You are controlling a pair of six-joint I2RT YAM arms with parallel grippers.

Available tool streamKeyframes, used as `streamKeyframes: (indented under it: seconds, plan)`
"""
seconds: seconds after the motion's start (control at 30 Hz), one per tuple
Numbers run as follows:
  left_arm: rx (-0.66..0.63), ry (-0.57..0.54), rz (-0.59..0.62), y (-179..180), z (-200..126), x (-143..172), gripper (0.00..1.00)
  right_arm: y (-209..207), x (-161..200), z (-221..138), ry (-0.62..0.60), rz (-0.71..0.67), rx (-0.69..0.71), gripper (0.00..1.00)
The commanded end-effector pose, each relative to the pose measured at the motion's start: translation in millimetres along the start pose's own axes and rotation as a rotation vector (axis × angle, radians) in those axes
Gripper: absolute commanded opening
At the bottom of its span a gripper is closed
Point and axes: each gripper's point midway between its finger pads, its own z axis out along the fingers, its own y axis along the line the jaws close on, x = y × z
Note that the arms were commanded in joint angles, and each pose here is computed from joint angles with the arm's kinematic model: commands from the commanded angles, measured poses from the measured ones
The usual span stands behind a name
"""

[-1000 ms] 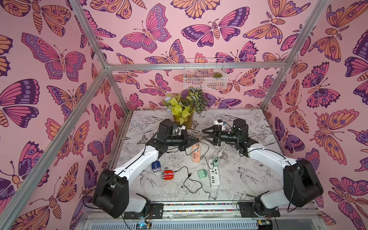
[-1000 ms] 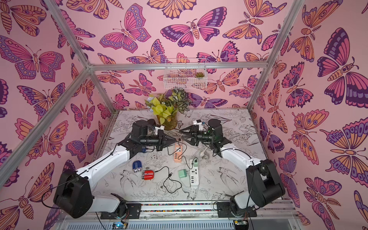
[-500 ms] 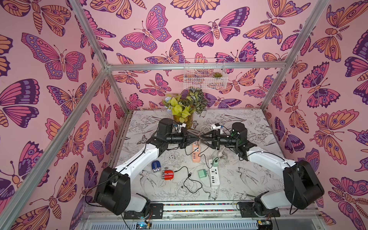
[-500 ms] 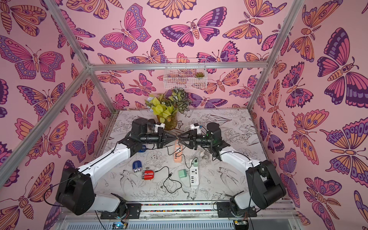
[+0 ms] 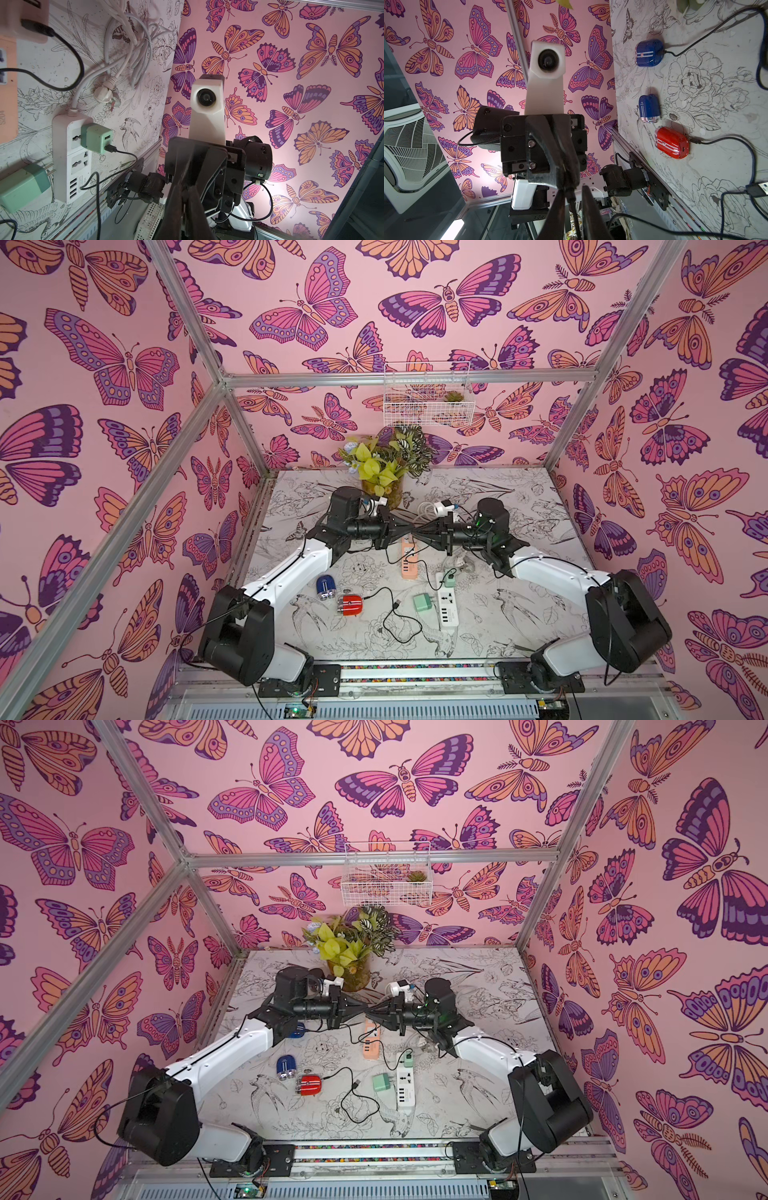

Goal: Charge the electric shaver
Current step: Pick up the charging cable from the center of the board.

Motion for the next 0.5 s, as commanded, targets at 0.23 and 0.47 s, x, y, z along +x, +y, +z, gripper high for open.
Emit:
streamKeyframes:
  seconds: [0.23,0.47]
  plan:
    - [0.023,0.037,0.018,-4.7,-0.4,5.0,0.0,1.9,-10.0,-1.0,-0.038,-0.024,-0.007,0.24]
    - [0.018,0.038,0.013,-1.2,-0.3,5.2,0.0,8.4,-12.4,-1.0,-0.046,-0.031,-0.017,0.16]
